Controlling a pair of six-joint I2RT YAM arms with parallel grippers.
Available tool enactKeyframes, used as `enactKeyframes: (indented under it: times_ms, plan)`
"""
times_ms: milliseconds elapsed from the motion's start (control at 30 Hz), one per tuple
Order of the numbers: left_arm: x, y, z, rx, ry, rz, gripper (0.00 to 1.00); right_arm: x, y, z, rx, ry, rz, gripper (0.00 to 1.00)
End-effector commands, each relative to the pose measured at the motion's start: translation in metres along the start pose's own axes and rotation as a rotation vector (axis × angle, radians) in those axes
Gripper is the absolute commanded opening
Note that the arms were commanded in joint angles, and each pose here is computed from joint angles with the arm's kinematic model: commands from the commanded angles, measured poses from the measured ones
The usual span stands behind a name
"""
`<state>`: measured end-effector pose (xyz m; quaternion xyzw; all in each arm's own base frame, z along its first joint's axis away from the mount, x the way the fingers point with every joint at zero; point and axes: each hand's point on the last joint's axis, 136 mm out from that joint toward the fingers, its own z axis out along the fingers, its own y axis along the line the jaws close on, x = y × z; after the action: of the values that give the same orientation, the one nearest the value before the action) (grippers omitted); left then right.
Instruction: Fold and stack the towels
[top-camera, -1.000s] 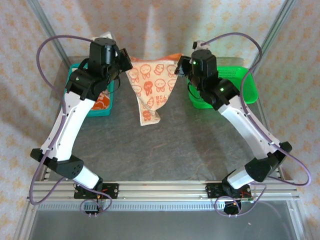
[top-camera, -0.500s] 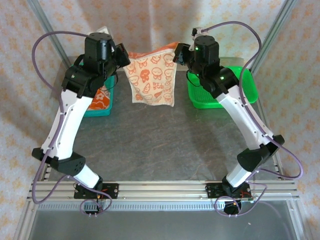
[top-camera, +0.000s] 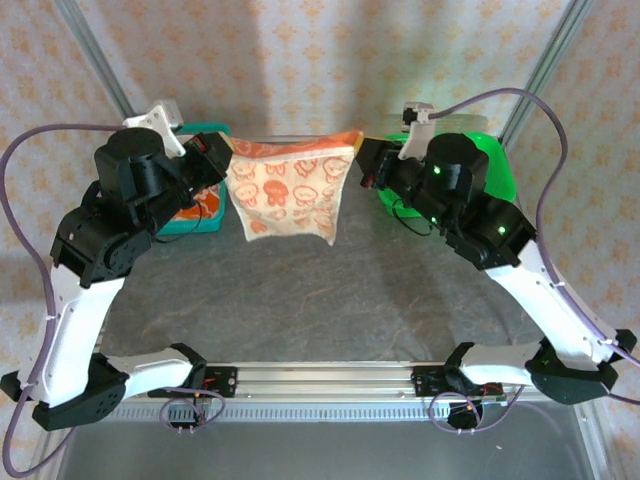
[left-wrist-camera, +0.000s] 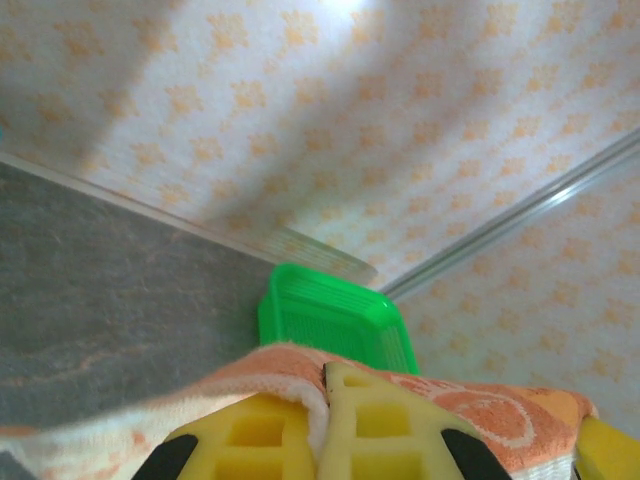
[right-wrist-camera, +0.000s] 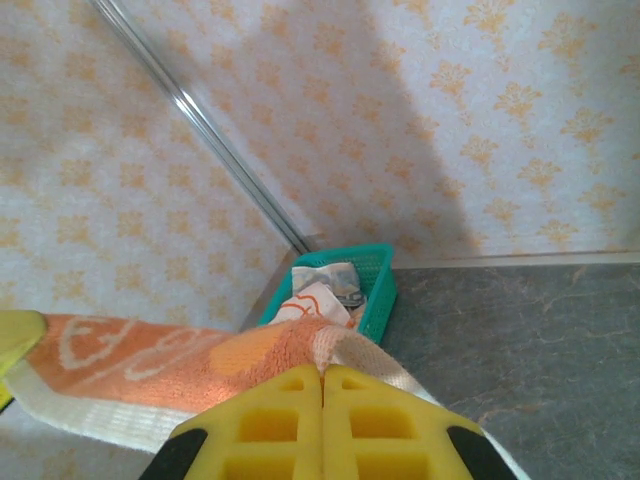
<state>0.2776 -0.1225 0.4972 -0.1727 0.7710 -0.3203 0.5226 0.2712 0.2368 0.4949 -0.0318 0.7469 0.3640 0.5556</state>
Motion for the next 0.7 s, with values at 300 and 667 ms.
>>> enactKeyframes:
  times_ms: [300,667]
  plan:
    - [0.025,0.031,0.065,-0.213,0.134,0.026,0.00,0.013,-0.065,0.038,0.296,0.062,0.094,0.00]
    - [0.034,0.122,0.243,-0.433,0.283,0.092,0.00,0.044,-0.166,0.195,0.416,0.260,0.152,0.00]
